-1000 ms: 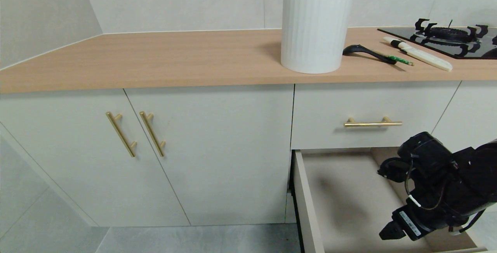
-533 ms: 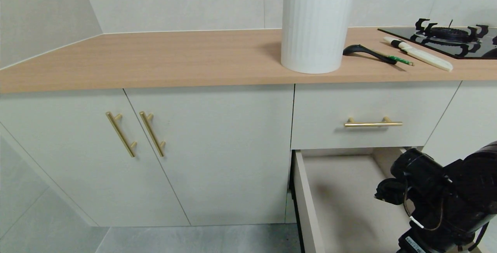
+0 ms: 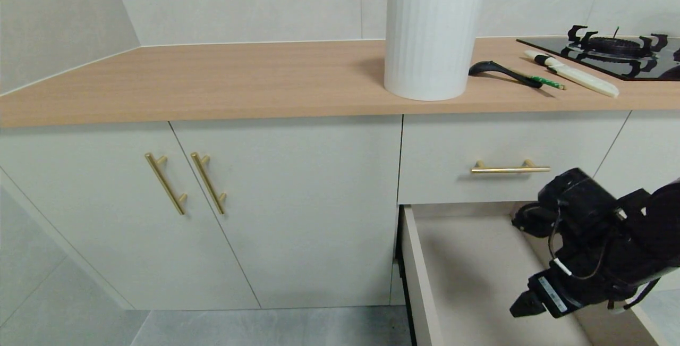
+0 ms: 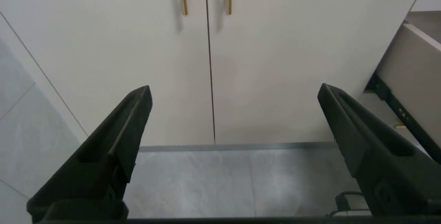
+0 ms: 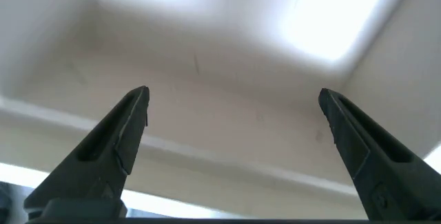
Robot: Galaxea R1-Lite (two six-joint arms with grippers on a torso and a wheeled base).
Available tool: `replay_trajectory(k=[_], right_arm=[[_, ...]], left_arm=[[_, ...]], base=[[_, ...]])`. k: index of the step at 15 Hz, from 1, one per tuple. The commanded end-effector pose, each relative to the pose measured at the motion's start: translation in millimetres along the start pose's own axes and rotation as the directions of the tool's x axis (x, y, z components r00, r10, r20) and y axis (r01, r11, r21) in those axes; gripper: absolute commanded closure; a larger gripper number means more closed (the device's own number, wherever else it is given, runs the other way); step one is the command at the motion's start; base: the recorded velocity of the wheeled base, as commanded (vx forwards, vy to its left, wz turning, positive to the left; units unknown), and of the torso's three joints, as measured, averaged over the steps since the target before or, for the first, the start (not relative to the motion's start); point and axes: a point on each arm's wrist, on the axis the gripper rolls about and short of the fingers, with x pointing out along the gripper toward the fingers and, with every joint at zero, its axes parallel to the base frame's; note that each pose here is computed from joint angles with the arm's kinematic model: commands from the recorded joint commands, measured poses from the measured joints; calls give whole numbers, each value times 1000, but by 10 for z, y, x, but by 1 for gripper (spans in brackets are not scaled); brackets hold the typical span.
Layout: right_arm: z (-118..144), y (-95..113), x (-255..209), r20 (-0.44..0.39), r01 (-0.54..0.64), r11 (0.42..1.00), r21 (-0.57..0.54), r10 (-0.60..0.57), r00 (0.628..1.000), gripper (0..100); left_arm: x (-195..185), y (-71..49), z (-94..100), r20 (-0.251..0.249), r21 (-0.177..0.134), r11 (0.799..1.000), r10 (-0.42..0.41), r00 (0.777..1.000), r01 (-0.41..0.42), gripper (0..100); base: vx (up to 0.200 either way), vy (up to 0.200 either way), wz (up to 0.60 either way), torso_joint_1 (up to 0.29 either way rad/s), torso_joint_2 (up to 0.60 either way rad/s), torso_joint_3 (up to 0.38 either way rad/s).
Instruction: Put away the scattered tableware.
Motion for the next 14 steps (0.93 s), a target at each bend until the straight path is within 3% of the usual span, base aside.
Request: replay_trajectory(k=[1,3,6,8,14], right_arm=[[231,-112,-538,246,-29,999,34,19,969,0],[394,-118,-738,338,-20,999,38,6,941,0],[443,-121,-801,401,-17,999,43,-2,916,0],[489,-135,-808,446,41,996,79,-72,892,0],[483,-141,-849,474,55,995,87,-90,876,0]], left_arm=[[1,0,0,-1,0,1000,0,1000,0,0],[1,0,0,-1,0,1000,0,1000,0,0],[1,0,0,-1,0,1000,0,1000,0,0],[1,0,0,-1,0,1000,0,1000,0,0],[1,0,0,-1,0,1000,0,1000,0,0]], base=[[0,0,0,0,0,0],[0,0,0,0,0,0],[0,0,0,0,0,0],[0,0,0,0,0,0],[0,0,0,58,-223,-195]])
